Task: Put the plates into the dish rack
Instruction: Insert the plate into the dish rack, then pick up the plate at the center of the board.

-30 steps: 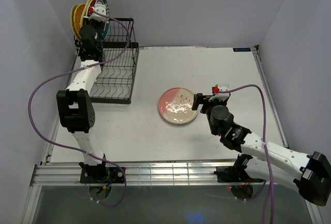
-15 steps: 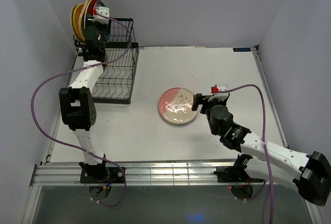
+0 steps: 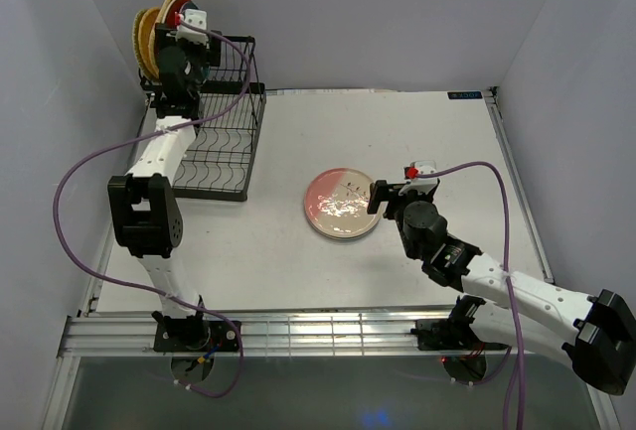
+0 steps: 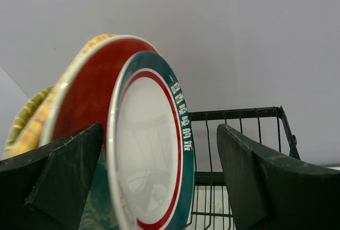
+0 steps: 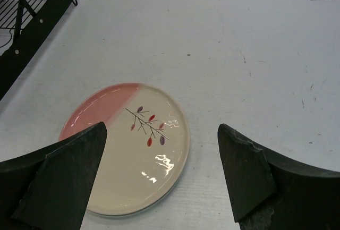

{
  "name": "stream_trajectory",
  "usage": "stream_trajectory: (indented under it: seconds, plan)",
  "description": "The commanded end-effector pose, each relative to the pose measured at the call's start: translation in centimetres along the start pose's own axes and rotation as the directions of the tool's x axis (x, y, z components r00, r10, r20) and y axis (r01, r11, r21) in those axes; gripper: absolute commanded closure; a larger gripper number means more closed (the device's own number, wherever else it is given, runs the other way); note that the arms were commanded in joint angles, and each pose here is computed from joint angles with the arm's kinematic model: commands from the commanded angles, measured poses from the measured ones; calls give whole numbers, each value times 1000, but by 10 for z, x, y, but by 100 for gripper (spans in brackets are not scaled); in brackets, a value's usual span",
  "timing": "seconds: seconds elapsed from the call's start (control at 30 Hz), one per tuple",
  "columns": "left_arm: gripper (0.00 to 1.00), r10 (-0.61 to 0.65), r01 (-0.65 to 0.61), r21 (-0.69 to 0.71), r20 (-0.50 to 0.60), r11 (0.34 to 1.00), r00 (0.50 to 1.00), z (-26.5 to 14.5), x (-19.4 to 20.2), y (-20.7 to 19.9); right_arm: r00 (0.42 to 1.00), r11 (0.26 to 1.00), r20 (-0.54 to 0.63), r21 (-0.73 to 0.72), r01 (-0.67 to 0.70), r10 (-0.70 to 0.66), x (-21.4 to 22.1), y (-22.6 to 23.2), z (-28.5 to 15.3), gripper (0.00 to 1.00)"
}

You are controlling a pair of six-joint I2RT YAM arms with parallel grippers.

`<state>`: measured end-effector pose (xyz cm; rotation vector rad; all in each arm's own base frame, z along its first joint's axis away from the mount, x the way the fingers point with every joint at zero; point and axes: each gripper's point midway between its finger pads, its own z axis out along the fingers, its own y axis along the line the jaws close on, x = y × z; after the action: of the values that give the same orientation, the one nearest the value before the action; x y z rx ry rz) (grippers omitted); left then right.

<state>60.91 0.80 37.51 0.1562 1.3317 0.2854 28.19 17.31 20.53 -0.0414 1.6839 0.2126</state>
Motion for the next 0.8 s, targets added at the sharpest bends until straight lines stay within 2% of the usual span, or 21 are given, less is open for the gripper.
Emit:
stream_trajectory:
  seconds: [0.0, 0.07, 0.13, 0.17, 0.2, 0.3, 0.33, 0.37, 0.4, 0.43, 0.63, 0.77]
  plan:
    - [2, -21, 35, -103, 143, 994, 990, -32, -92, 53, 998, 999, 30, -9, -51, 51, -18, 6, 3, 10]
    - [2, -60, 71, -88, 127, 994, 990, -42, -87, 49, 999, 999, 22, -19, -44, 45, -16, 9, 4, 10]
    - [2, -108, 118, -62, 141, 991, 984, -57, -100, 48, 999, 999, 4, -26, -32, 32, -13, 12, 6, 10]
    - [2, -130, 137, -52, 110, 989, 985, -63, -89, 44, 999, 999, 1, -39, -33, 33, -15, 15, 7, 10]
    - [2, -156, 161, -34, 124, 986, 980, -73, -101, 44, 1000, 999, -12, -44, -28, 28, -12, 17, 7, 10]
    - [2, -266, 263, 37, 77, 964, 961, -101, -93, 28, 999, 997, -36, -70, -25, 23, -11, 25, 9, 10]
    - [2, -288, 281, 96, 66, 955, 955, -109, -91, 16, 999, 997, -44, -76, -22, 19, -9, 26, 10, 10]
    - [2, -359, 351, 126, 48, 928, 932, -118, -90, 5, 999, 996, -47, -81, -22, 18, -8, 27, 10, 10]
    - [2, -385, 380, 152, 2, 912, 923, -130, -74, -11, 999, 996, -46, -85, -23, 19, -9, 29, 10, 10]
    - [2, -408, 399, 204, 5, 894, 913, -144, -87, -30, 999, 996, -50, -82, -19, 15, -7, 29, 11, 10]
    - [2, -473, 470, 331, -76, 819, 878, -199, -83, -120, 998, 995, -61, -96, -10, 5, -5, 31, 11, 10]
    - [2, -498, 510, 396, -142, 763, 856, -220, -70, -156, 998, 993, -61, -118, -9, 2, -7, 33, 8, 10]
